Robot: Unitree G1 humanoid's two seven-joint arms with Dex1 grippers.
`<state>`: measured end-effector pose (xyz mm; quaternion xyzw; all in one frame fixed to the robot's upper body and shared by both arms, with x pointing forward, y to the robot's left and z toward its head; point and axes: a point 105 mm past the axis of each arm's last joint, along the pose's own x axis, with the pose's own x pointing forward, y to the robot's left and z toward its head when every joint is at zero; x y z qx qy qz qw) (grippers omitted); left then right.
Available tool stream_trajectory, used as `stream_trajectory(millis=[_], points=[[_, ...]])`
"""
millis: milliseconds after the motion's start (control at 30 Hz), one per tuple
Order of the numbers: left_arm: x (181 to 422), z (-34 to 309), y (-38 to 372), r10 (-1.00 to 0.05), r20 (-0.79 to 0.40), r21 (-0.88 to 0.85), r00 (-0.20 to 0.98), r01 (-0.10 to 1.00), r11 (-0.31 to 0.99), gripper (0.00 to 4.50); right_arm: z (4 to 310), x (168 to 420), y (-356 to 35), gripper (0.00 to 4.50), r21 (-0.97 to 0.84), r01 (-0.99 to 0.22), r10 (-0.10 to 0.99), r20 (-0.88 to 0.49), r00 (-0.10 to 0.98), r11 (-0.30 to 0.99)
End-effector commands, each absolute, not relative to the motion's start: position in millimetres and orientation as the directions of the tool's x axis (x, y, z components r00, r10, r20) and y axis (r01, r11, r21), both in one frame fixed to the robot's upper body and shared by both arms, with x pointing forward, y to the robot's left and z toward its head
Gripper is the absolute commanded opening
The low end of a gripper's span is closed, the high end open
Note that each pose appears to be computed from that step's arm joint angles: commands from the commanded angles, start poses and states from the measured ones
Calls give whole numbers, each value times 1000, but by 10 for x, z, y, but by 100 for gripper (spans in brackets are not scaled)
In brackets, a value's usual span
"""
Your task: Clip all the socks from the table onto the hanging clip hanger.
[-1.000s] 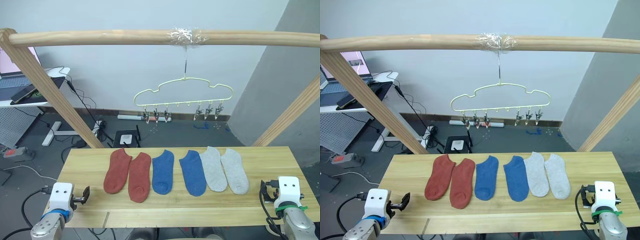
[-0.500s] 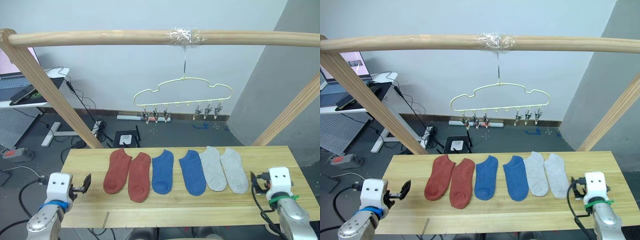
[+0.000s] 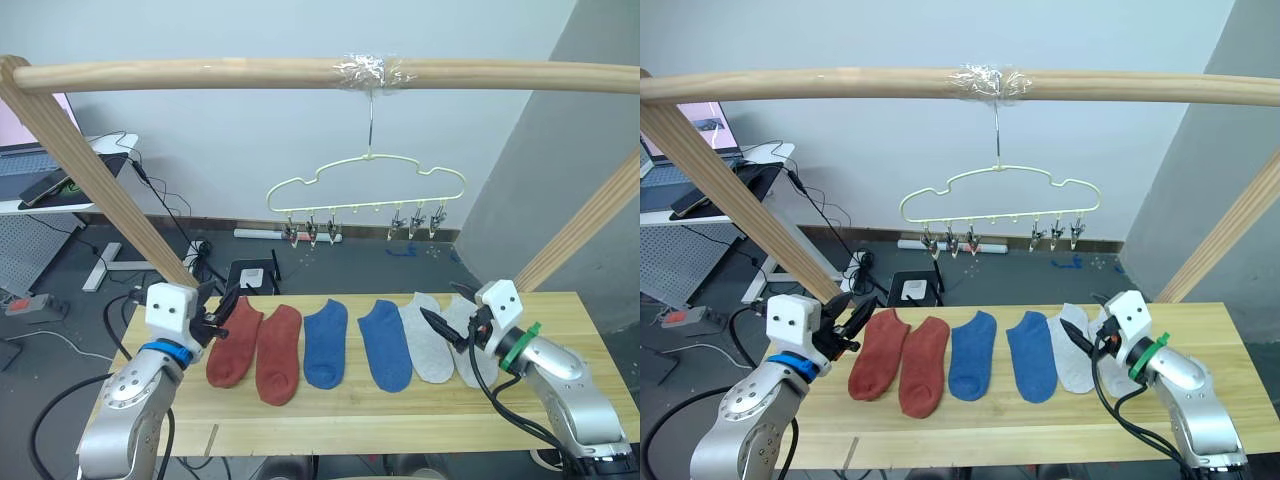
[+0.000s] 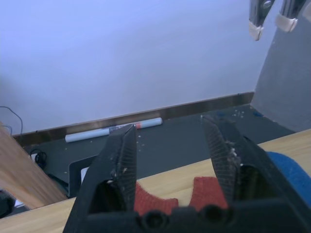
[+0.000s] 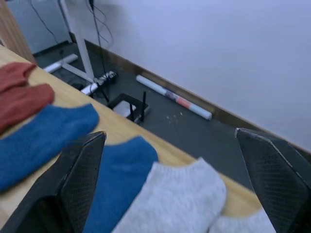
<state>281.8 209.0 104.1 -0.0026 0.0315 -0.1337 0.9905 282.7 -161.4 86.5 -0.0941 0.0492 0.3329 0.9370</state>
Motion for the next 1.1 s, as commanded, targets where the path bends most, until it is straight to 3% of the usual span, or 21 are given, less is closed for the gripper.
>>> stream_trajectory(millis=[33,400,1100], points=[[2900,1300,1829,-325,30,23,945,325,946,246,1186,2790,-1294,450,-165,-718,721,-52,691,676],[3101,1440,1518,-312,149,14,938,313,950,246,1639,2760,-735,450,-185,-818,838,83,539,544],[3324,1492,1293,-294,229,-13,928,305,952,246,1813,2736,-662,450,-218,-831,859,108,501,512]])
